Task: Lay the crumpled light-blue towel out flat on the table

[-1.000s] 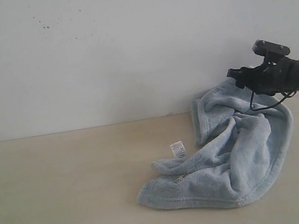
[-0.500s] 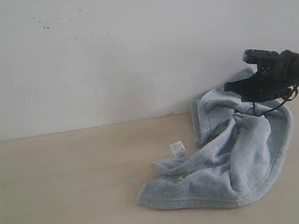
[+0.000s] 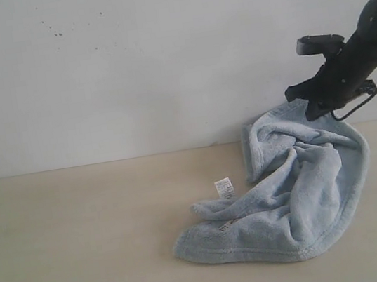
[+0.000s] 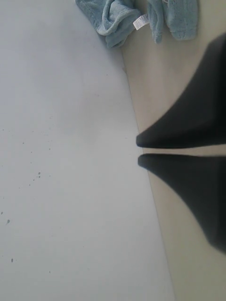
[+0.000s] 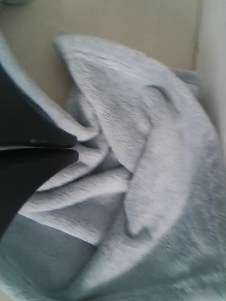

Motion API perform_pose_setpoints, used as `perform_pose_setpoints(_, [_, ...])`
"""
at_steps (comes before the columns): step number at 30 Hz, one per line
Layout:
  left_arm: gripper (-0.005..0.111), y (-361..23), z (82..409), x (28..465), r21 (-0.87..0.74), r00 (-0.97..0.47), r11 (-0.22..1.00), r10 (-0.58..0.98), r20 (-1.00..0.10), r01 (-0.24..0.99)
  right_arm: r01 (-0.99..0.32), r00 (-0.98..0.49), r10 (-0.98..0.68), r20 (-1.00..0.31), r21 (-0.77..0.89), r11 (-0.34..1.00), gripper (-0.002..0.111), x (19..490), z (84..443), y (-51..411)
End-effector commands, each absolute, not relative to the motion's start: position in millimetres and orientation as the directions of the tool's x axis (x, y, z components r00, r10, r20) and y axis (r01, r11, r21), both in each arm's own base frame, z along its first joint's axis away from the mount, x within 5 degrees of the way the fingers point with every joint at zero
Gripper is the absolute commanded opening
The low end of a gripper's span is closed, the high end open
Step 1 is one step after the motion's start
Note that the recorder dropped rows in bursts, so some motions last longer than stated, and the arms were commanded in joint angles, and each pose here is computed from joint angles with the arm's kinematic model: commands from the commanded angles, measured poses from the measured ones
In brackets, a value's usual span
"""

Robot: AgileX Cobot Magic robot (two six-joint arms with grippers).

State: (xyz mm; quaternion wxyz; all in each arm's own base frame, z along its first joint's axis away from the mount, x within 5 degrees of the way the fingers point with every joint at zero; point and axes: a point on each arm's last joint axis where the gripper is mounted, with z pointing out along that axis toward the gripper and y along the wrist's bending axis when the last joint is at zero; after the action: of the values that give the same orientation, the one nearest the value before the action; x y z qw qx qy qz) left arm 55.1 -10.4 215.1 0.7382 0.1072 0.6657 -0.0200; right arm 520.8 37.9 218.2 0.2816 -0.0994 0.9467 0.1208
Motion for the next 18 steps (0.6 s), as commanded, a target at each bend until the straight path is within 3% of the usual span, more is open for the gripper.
perform_pose_setpoints(1, [0.004, -10, 213, 55, 0.112, 0.106, 0.979, 0.095, -0.99, 0.172, -0.339, -0.867, -0.205, -0.454, 0.237, 0.91, 0.0, 488, 223, 42])
perform_pose_setpoints(7, [0.004, -10, 213, 55, 0.112, 0.106, 0.979, 0.095, -0.99, 0.172, -0.368, -0.882, -0.244, -0.403, 0.266, 0.891, 0.0, 454, 214, 44])
perform_pose_setpoints(14, [0.004, -10, 213, 55, 0.112, 0.106, 0.979, 0.095, -0.99, 0.172, -0.322, -0.907, -0.217, -0.361, 0.263, 0.909, 0.0, 443, 170, 46])
perform_pose_setpoints(18, [0.004, -10, 213, 55, 0.112, 0.106, 0.979, 0.095, -0.99, 0.172, -0.356, -0.879, -0.243, -0.41, 0.227, 0.906, 0.0, 445, 165, 65])
